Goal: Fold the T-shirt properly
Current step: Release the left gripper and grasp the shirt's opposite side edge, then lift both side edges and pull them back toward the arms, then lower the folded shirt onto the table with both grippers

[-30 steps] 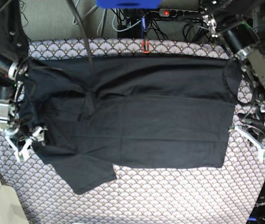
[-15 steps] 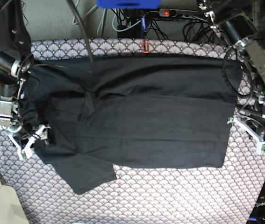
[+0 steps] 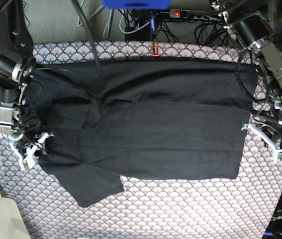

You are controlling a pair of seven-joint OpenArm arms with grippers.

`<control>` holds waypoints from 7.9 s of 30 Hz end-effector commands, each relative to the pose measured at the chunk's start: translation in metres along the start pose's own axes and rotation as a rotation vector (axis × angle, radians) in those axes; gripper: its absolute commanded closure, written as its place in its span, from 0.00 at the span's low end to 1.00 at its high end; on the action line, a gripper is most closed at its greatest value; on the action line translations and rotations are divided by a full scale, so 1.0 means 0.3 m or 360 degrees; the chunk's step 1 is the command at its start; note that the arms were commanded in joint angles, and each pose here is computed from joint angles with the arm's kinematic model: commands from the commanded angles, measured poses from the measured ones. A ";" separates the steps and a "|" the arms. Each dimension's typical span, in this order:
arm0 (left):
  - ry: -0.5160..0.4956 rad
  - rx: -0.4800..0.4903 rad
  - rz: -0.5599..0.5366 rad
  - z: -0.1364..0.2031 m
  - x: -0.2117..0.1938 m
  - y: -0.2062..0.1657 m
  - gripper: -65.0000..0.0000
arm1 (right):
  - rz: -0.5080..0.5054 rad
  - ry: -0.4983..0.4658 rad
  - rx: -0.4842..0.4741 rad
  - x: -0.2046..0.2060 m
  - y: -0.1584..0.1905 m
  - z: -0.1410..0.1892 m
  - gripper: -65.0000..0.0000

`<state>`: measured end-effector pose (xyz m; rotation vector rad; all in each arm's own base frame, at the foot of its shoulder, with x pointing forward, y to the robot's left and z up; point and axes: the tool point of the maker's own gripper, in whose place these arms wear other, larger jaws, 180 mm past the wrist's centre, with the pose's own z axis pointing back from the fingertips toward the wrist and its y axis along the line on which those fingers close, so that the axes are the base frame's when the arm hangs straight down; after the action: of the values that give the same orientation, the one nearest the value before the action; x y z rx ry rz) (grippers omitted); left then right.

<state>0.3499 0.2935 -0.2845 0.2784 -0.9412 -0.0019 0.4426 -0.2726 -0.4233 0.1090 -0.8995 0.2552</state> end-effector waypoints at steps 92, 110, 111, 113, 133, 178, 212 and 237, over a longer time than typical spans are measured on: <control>-0.0215 -0.0076 0.0606 -0.588 -0.086 -0.206 1.00 | 0.0035 -0.0039 -0.0062 0.026 -0.055 0.029 1.00; -0.0209 -0.0076 0.0609 -0.587 -0.098 -0.207 1.00 | 0.0315 -0.0185 -0.0189 0.055 -0.010 0.135 1.00; -0.0202 -0.0077 0.0612 -0.586 -0.108 -0.208 1.00 | 0.0315 -0.0185 -0.0189 0.055 -0.010 0.135 1.00; -0.0212 -0.0075 0.0609 -0.584 -0.106 -0.206 1.00 | 0.0315 -0.0183 -0.0189 0.052 -0.009 0.135 1.00; -0.0600 -0.0130 0.0536 -0.293 0.176 -0.116 1.00 | 0.0313 -0.0166 -0.0184 0.029 -0.004 0.138 1.00; -0.0360 0.0013 0.0603 -0.005 -0.296 0.038 1.00 | 0.0358 -0.0177 -0.0360 -0.299 0.323 0.725 1.00; -0.0218 -0.0397 0.0461 0.066 -0.451 -0.132 0.30 | 0.0264 -0.0054 -0.0312 -0.419 0.388 0.762 1.00; -0.0205 -0.0391 0.0460 0.069 -0.459 -0.130 1.00 | 0.0261 -0.0014 -0.0400 -0.436 0.329 0.793 1.00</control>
<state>0.2502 0.2632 -0.4045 -0.0948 -1.0458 0.1389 0.1566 -0.2439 -0.3876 -0.1816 -0.9188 0.2919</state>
